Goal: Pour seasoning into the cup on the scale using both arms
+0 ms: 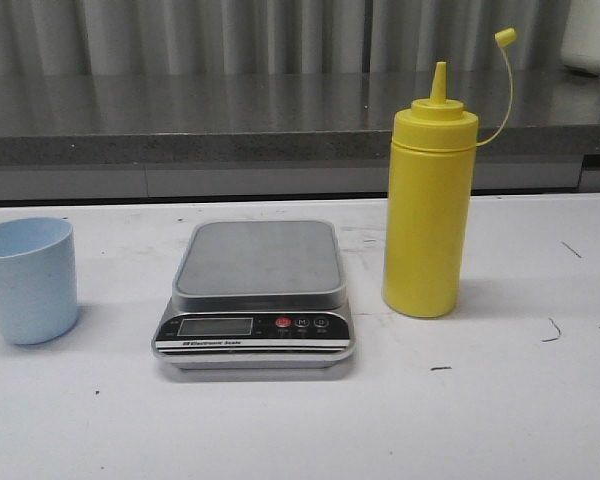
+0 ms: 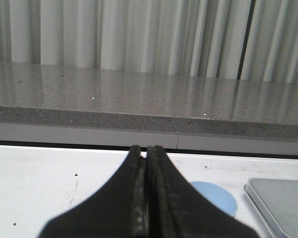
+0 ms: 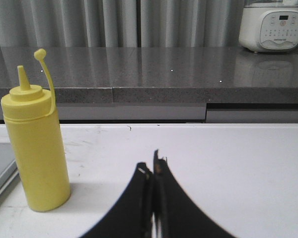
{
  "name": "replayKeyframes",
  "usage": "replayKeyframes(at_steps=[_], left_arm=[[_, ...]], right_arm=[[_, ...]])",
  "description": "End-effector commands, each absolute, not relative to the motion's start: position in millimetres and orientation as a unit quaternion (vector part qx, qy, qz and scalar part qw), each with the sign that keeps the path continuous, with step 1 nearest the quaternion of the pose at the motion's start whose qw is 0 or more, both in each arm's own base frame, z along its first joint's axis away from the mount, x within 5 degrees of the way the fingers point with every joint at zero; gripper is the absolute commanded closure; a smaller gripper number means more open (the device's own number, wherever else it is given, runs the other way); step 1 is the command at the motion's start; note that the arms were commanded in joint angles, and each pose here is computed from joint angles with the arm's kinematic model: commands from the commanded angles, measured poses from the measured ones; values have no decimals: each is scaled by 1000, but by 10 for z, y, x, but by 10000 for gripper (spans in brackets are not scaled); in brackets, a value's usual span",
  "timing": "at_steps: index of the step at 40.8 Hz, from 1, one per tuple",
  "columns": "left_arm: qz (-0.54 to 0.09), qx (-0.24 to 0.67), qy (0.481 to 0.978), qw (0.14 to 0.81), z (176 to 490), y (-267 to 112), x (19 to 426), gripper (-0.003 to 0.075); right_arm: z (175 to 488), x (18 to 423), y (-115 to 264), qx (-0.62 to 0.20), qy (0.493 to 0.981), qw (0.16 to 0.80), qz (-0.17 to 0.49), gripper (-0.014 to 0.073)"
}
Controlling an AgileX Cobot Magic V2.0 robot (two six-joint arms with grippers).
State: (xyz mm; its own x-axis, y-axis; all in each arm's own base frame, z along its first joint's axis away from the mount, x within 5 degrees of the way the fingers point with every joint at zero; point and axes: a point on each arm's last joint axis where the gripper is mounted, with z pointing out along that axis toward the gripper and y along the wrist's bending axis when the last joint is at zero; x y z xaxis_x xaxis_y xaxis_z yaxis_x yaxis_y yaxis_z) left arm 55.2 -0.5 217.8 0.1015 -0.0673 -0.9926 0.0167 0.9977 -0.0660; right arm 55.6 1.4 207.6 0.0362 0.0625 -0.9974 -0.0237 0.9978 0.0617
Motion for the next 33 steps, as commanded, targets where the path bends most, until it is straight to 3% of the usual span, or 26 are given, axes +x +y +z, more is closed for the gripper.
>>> replayKeyframes(at_steps=[1,8,16,22,33], left_arm=[[-38,-24,603,796,2592,-3,435,740],[-38,-23,611,791,3229,-5,309,740],[-32,-23,681,731,3692,-6,476,740],[-30,-24,726,687,3739,-8,703,740],[-29,-25,764,644,3630,-10,947,740]], right_arm=[[2488,455,9,16,633,773,32,715],[2999,354,25,1,643,766,29,715],[3448,463,44,-8,698,715,31,715],[3564,651,58,-13,751,659,33,715],[3431,968,65,-12,805,593,34,715]])
